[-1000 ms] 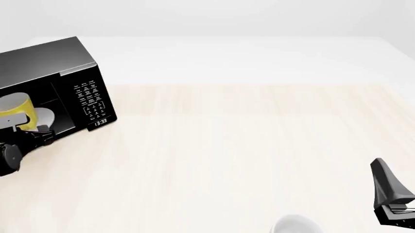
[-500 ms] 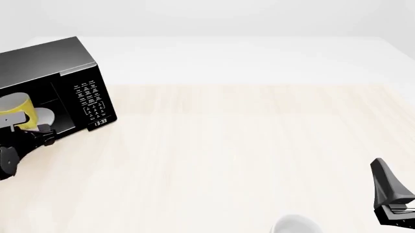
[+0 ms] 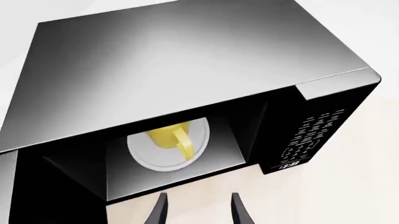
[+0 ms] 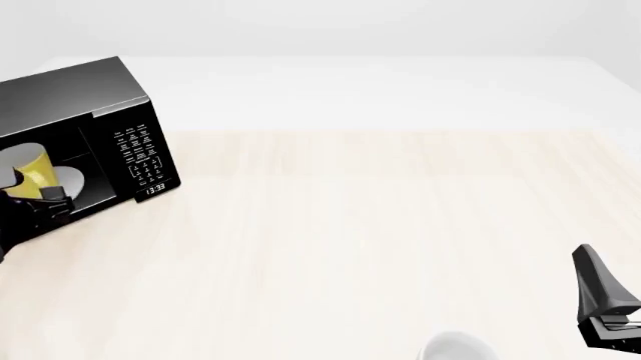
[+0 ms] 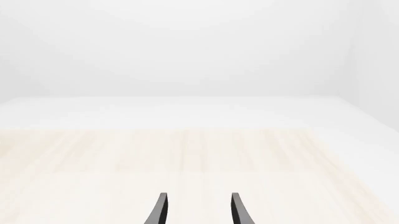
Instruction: Put the yellow and white mug in the microwave and close it.
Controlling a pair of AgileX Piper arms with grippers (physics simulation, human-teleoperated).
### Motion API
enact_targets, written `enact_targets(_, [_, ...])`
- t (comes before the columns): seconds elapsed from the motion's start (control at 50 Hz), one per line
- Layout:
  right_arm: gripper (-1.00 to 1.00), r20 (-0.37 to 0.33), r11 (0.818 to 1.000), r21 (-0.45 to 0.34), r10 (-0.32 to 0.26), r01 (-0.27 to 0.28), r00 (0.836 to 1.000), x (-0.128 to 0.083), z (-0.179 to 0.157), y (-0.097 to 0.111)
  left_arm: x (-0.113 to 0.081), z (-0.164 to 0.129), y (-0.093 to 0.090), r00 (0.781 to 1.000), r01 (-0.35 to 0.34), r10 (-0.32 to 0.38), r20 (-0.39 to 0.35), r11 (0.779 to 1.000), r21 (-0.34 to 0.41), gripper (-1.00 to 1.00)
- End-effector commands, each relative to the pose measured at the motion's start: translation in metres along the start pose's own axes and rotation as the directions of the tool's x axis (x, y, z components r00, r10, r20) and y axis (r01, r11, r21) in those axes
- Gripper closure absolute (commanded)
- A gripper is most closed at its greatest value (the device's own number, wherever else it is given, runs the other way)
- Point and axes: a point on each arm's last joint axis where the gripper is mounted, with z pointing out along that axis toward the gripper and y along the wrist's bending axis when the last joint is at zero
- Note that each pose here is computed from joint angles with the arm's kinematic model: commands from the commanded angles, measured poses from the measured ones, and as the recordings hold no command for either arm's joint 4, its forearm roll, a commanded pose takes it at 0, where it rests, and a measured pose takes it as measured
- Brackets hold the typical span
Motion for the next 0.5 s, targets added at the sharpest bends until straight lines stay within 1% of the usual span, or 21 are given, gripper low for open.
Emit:
enact_targets(0.02, [-1.00,0.000,1.000,-0.001,0.000,0.000,1.000,0.000,0.000,0.000,-0.005,-0.025,0.002,1.000,0.012,-0.012,0.021,1.000,-0.008,-1.00])
enact_targets(0.12, [-1.00,0.000,1.000,-0.001,0.000,0.000,1.000,0.000,0.000,0.000,-0.007,-0.037,0.002,1.000,0.000,0.000,0.030,1.000,-0.008,-1.00])
enact_targets(0.38, [-1.00,0.000,1.000,-0.001,0.000,0.000,1.000,0.000,0.000,0.000,-0.012,-0.059,0.002,0.999,-0.008,0.008,0.042,1.000,-0.008,-1.00])
enact_targets(0.5, [-1.00,0.000,1.000,-0.001,0.000,0.000,1.000,0.000,0.000,0.000,-0.014,-0.071,0.002,0.999,-0.033,0.034,0.039,0.999,-0.011,-1.00])
